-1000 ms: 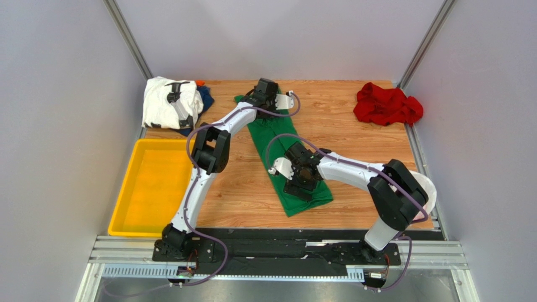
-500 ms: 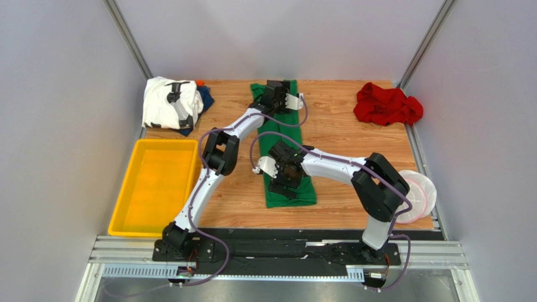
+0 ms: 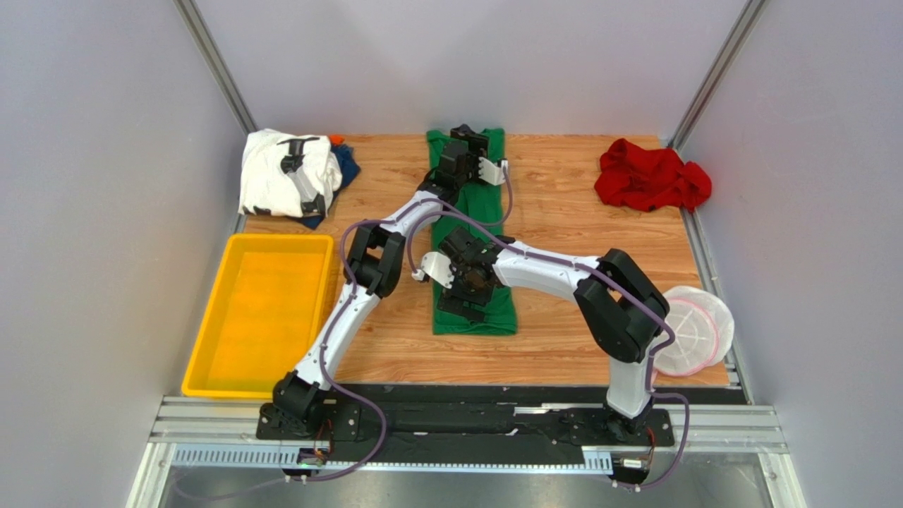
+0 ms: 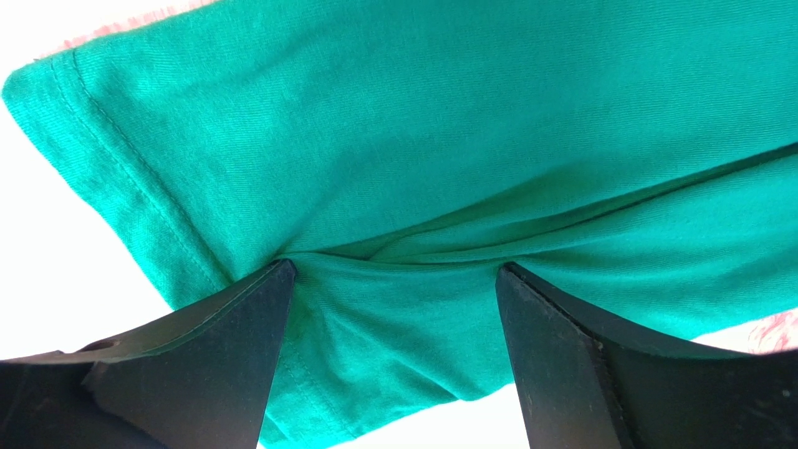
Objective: Fold and stack the t-shirts
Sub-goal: Rotate the tshirt 90 degrees
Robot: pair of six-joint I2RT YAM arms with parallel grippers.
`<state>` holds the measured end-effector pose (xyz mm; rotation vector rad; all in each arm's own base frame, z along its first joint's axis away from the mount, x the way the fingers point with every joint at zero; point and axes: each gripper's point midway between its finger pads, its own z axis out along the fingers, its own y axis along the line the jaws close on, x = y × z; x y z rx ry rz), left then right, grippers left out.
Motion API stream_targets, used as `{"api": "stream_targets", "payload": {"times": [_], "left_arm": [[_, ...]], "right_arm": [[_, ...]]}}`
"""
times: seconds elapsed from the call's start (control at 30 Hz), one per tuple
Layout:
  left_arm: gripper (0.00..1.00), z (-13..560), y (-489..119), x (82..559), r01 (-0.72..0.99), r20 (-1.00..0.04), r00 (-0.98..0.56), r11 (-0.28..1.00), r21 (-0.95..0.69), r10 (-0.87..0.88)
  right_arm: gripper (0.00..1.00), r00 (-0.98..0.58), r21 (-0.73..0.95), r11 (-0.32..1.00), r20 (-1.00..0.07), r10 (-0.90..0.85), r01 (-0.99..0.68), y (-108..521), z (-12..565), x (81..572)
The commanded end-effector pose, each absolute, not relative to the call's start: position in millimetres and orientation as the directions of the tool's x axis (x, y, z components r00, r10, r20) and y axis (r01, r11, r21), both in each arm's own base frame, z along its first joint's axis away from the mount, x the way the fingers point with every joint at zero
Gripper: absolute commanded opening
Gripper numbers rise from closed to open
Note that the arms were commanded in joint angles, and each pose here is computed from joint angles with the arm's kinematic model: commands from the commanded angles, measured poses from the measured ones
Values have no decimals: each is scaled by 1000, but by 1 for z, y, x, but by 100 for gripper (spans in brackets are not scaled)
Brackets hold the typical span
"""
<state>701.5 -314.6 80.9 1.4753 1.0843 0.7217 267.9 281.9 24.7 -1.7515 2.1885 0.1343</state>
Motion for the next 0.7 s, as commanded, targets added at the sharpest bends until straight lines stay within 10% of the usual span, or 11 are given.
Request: {"api": "stream_targets", "payload": {"times": [0.0,0.67], "left_arm": [[99,113,-303,711,136,-170,386,126,983,907],[99,289,-253,615,72,-376,236,370,926,896]], "right_arm": [[85,-166,-139,221,-326,-931,-965,290,30,269],[91,-185,-330,371,-478,-859,-868,265,132,271]]}}
